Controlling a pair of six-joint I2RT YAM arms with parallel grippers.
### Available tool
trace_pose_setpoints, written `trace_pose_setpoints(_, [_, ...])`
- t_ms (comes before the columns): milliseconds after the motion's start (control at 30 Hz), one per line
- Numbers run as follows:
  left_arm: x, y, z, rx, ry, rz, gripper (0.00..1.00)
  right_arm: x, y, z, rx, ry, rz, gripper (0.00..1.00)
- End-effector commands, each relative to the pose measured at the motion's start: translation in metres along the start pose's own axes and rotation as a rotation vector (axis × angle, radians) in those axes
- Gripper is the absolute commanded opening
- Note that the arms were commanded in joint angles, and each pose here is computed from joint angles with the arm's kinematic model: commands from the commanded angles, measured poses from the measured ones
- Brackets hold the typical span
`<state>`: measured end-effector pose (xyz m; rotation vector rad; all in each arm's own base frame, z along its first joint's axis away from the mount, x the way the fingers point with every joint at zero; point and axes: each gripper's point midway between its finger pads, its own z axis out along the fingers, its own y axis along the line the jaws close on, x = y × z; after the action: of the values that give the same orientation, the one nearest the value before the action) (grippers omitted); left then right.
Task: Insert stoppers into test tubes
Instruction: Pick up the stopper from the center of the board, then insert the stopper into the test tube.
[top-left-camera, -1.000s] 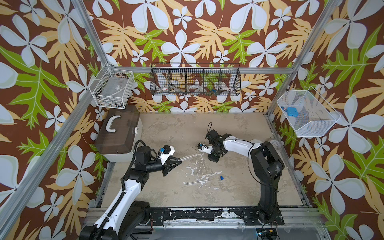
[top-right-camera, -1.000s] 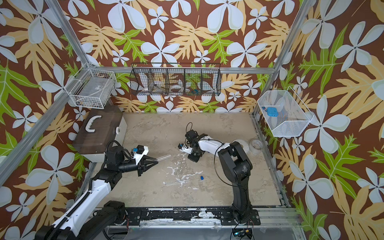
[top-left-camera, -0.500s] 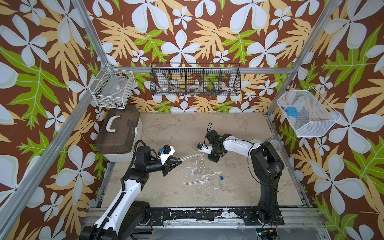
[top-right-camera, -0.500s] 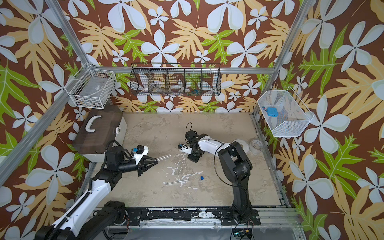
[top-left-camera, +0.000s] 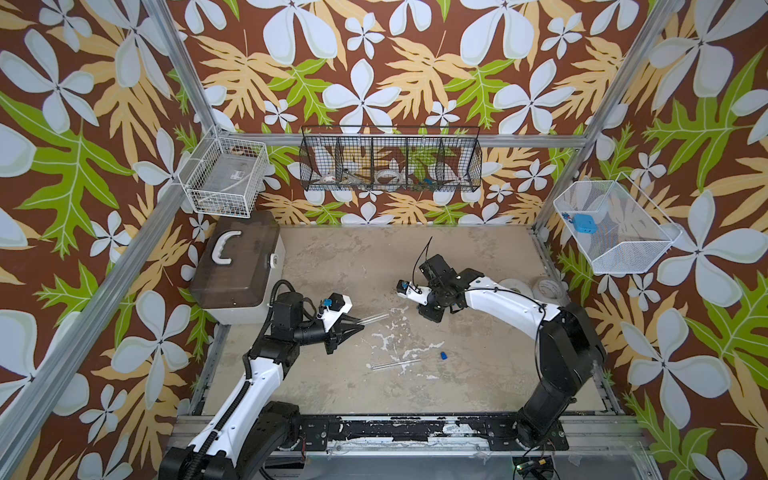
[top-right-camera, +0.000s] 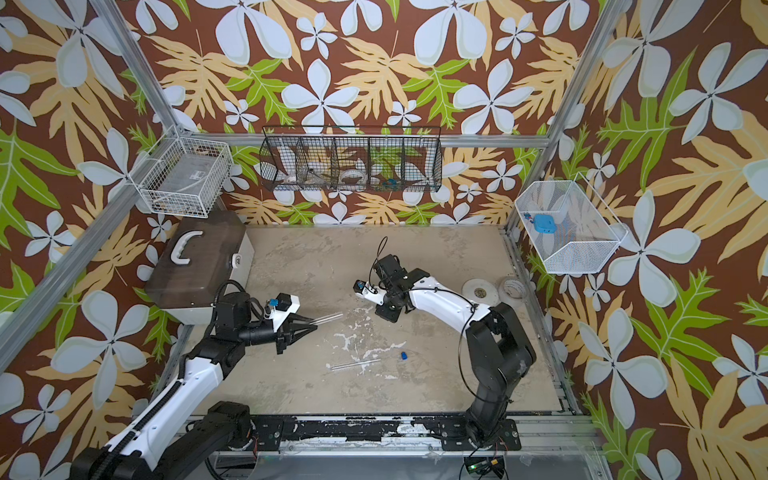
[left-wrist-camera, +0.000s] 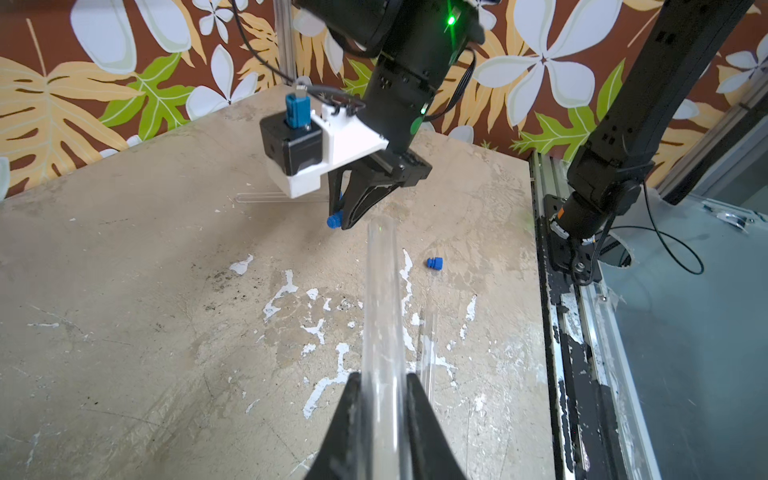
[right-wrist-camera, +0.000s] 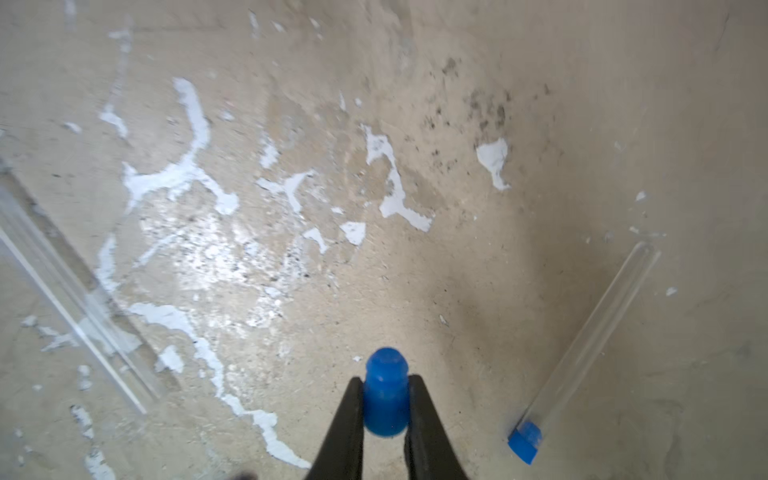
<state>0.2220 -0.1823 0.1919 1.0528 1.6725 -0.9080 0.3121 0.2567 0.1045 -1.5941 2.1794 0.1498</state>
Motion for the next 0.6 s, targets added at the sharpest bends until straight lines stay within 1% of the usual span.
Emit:
trace_pose_setpoints(0, [0.004, -0.005, 0.002, 0.025, 0.020, 0.060, 0.04, -0.015, 0.018, -0.016, 0.010, -0.074, -0.123, 0.18])
trace_pose_setpoints(267, [0.011, -0.010, 0.006, 0.070, 0.028, 0.082, 0.01, -0.025, 0.038, -0.053, 0.129, -0.169, -0.286, 0.15])
trace_pose_setpoints(433, [0.015, -0.015, 0.010, 0.097, 0.038, 0.077, 0.00, -0.028, 0.059, -0.064, 0.177, -0.198, -0.406, 0.15])
trace_pose_setpoints(567, [0.015, -0.022, 0.014, 0.138, 0.035, 0.073, 0.00, -0.033, 0.070, -0.072, 0.197, -0.235, -0.453, 0.14])
